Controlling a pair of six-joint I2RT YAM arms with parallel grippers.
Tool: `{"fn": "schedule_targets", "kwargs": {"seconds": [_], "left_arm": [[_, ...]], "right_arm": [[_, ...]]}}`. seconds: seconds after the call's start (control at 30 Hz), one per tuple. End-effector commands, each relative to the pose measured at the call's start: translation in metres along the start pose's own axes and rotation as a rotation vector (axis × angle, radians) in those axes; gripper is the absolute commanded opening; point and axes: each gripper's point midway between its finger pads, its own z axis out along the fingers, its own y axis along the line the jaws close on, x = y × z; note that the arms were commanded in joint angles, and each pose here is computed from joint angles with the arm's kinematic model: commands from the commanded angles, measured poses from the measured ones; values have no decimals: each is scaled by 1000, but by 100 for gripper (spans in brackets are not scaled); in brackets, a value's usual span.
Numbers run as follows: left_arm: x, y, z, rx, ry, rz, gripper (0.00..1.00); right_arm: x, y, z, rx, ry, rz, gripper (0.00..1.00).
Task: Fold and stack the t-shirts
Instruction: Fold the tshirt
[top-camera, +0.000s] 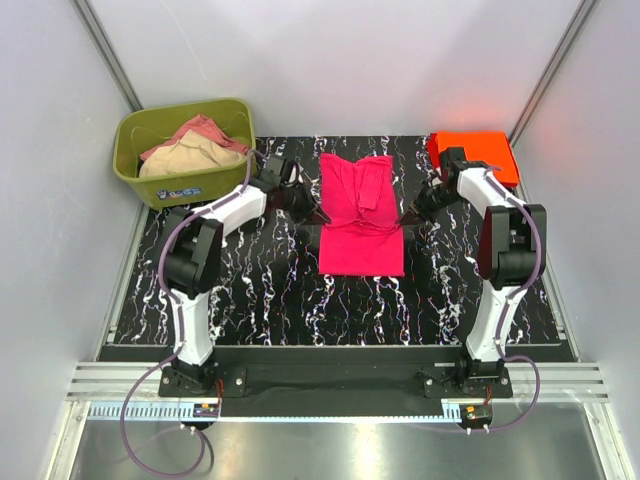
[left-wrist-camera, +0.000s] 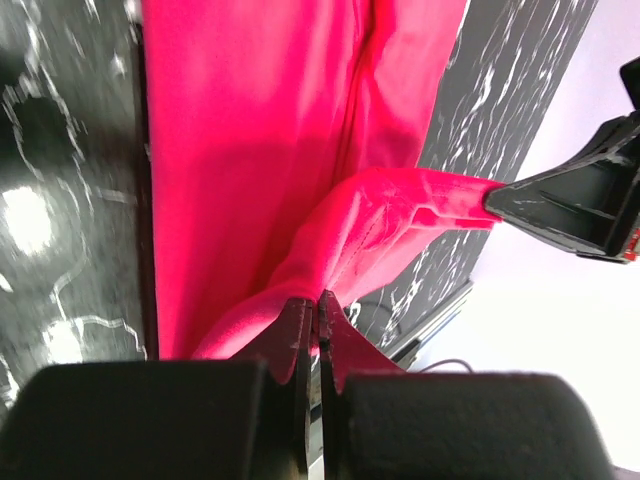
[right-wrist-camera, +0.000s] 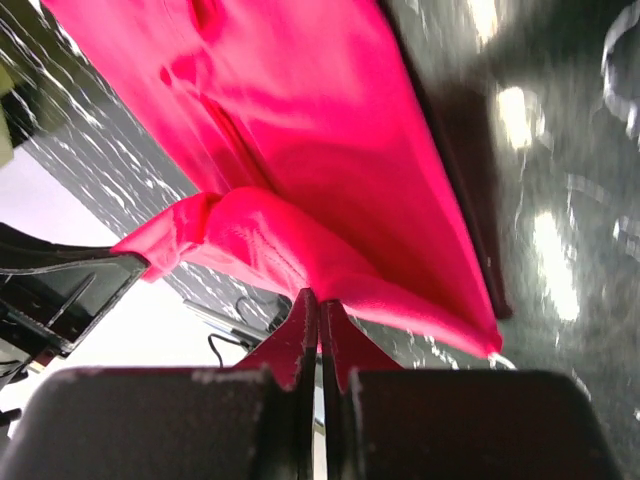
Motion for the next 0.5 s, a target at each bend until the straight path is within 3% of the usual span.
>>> {"fn": "schedule_targets", "kwargs": {"seconds": [0.0, 0.47], "left_arm": [[-18, -17, -3, 59, 4, 16, 0], [-40, -10, 17, 79, 31, -5, 2]], "right_arm": [[-11, 13, -6, -39, 16, -27, 0], [-39, 19, 11, -79, 37, -47, 0]]}}
